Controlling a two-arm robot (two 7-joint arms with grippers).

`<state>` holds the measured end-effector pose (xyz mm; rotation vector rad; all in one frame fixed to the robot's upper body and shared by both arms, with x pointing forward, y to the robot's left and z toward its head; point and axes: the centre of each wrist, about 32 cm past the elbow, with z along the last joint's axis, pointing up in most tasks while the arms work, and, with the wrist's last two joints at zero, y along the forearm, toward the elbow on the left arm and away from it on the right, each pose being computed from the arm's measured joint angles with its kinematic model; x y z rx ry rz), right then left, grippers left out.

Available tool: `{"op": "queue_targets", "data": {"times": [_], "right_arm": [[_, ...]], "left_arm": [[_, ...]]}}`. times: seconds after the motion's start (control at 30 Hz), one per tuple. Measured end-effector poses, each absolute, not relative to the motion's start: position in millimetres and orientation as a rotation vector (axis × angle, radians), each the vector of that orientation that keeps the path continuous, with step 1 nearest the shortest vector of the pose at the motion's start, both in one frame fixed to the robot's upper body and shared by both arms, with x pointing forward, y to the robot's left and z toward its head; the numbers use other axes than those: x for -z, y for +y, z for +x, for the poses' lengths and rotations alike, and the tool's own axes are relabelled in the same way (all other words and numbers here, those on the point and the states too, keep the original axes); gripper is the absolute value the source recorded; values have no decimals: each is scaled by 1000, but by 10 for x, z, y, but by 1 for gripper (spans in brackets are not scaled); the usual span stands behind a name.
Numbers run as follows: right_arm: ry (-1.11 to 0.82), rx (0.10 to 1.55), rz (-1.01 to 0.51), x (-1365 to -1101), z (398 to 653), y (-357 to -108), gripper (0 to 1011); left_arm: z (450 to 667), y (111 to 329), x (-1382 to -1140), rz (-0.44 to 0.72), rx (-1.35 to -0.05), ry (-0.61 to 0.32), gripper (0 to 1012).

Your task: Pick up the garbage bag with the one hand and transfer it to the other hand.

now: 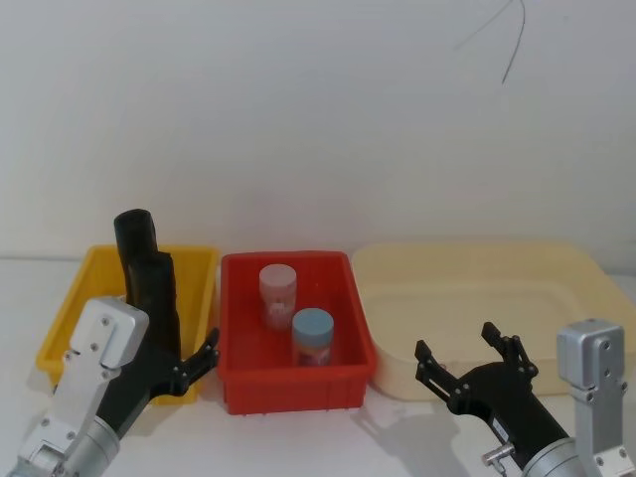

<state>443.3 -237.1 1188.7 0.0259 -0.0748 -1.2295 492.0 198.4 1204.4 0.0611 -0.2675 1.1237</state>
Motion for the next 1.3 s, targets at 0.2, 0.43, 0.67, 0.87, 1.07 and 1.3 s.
{"op": "queue_targets", "data": {"times": [0.2,0.43,0.67,0.87,1.07,1.3], "right_arm": [[-75,1230,26,-11887,4433,-2371,1000],[-75,1230,26,-11887,4433,-2371,1000],[-75,1229,26,-11887,4433,-2371,999],[-75,1230,26,-11887,4433,-2371,999],[-75,1229,26,-11887,4433,-2371,1000],[-75,1229,26,-11887,4433,-2371,999]], "left_arm": [[4920,1984,-12044,61,-1124,-267,1001],[4920,1984,-12044,61,-1124,-268,1001],[4919,1983,-12044,60,-1124,-268,1001],[4892,1976,-12059,47,-1151,-277,1001],[4854,1970,-12072,31,-1199,-281,1001],[4834,1998,-12070,24,-1279,-270,1001]]}}
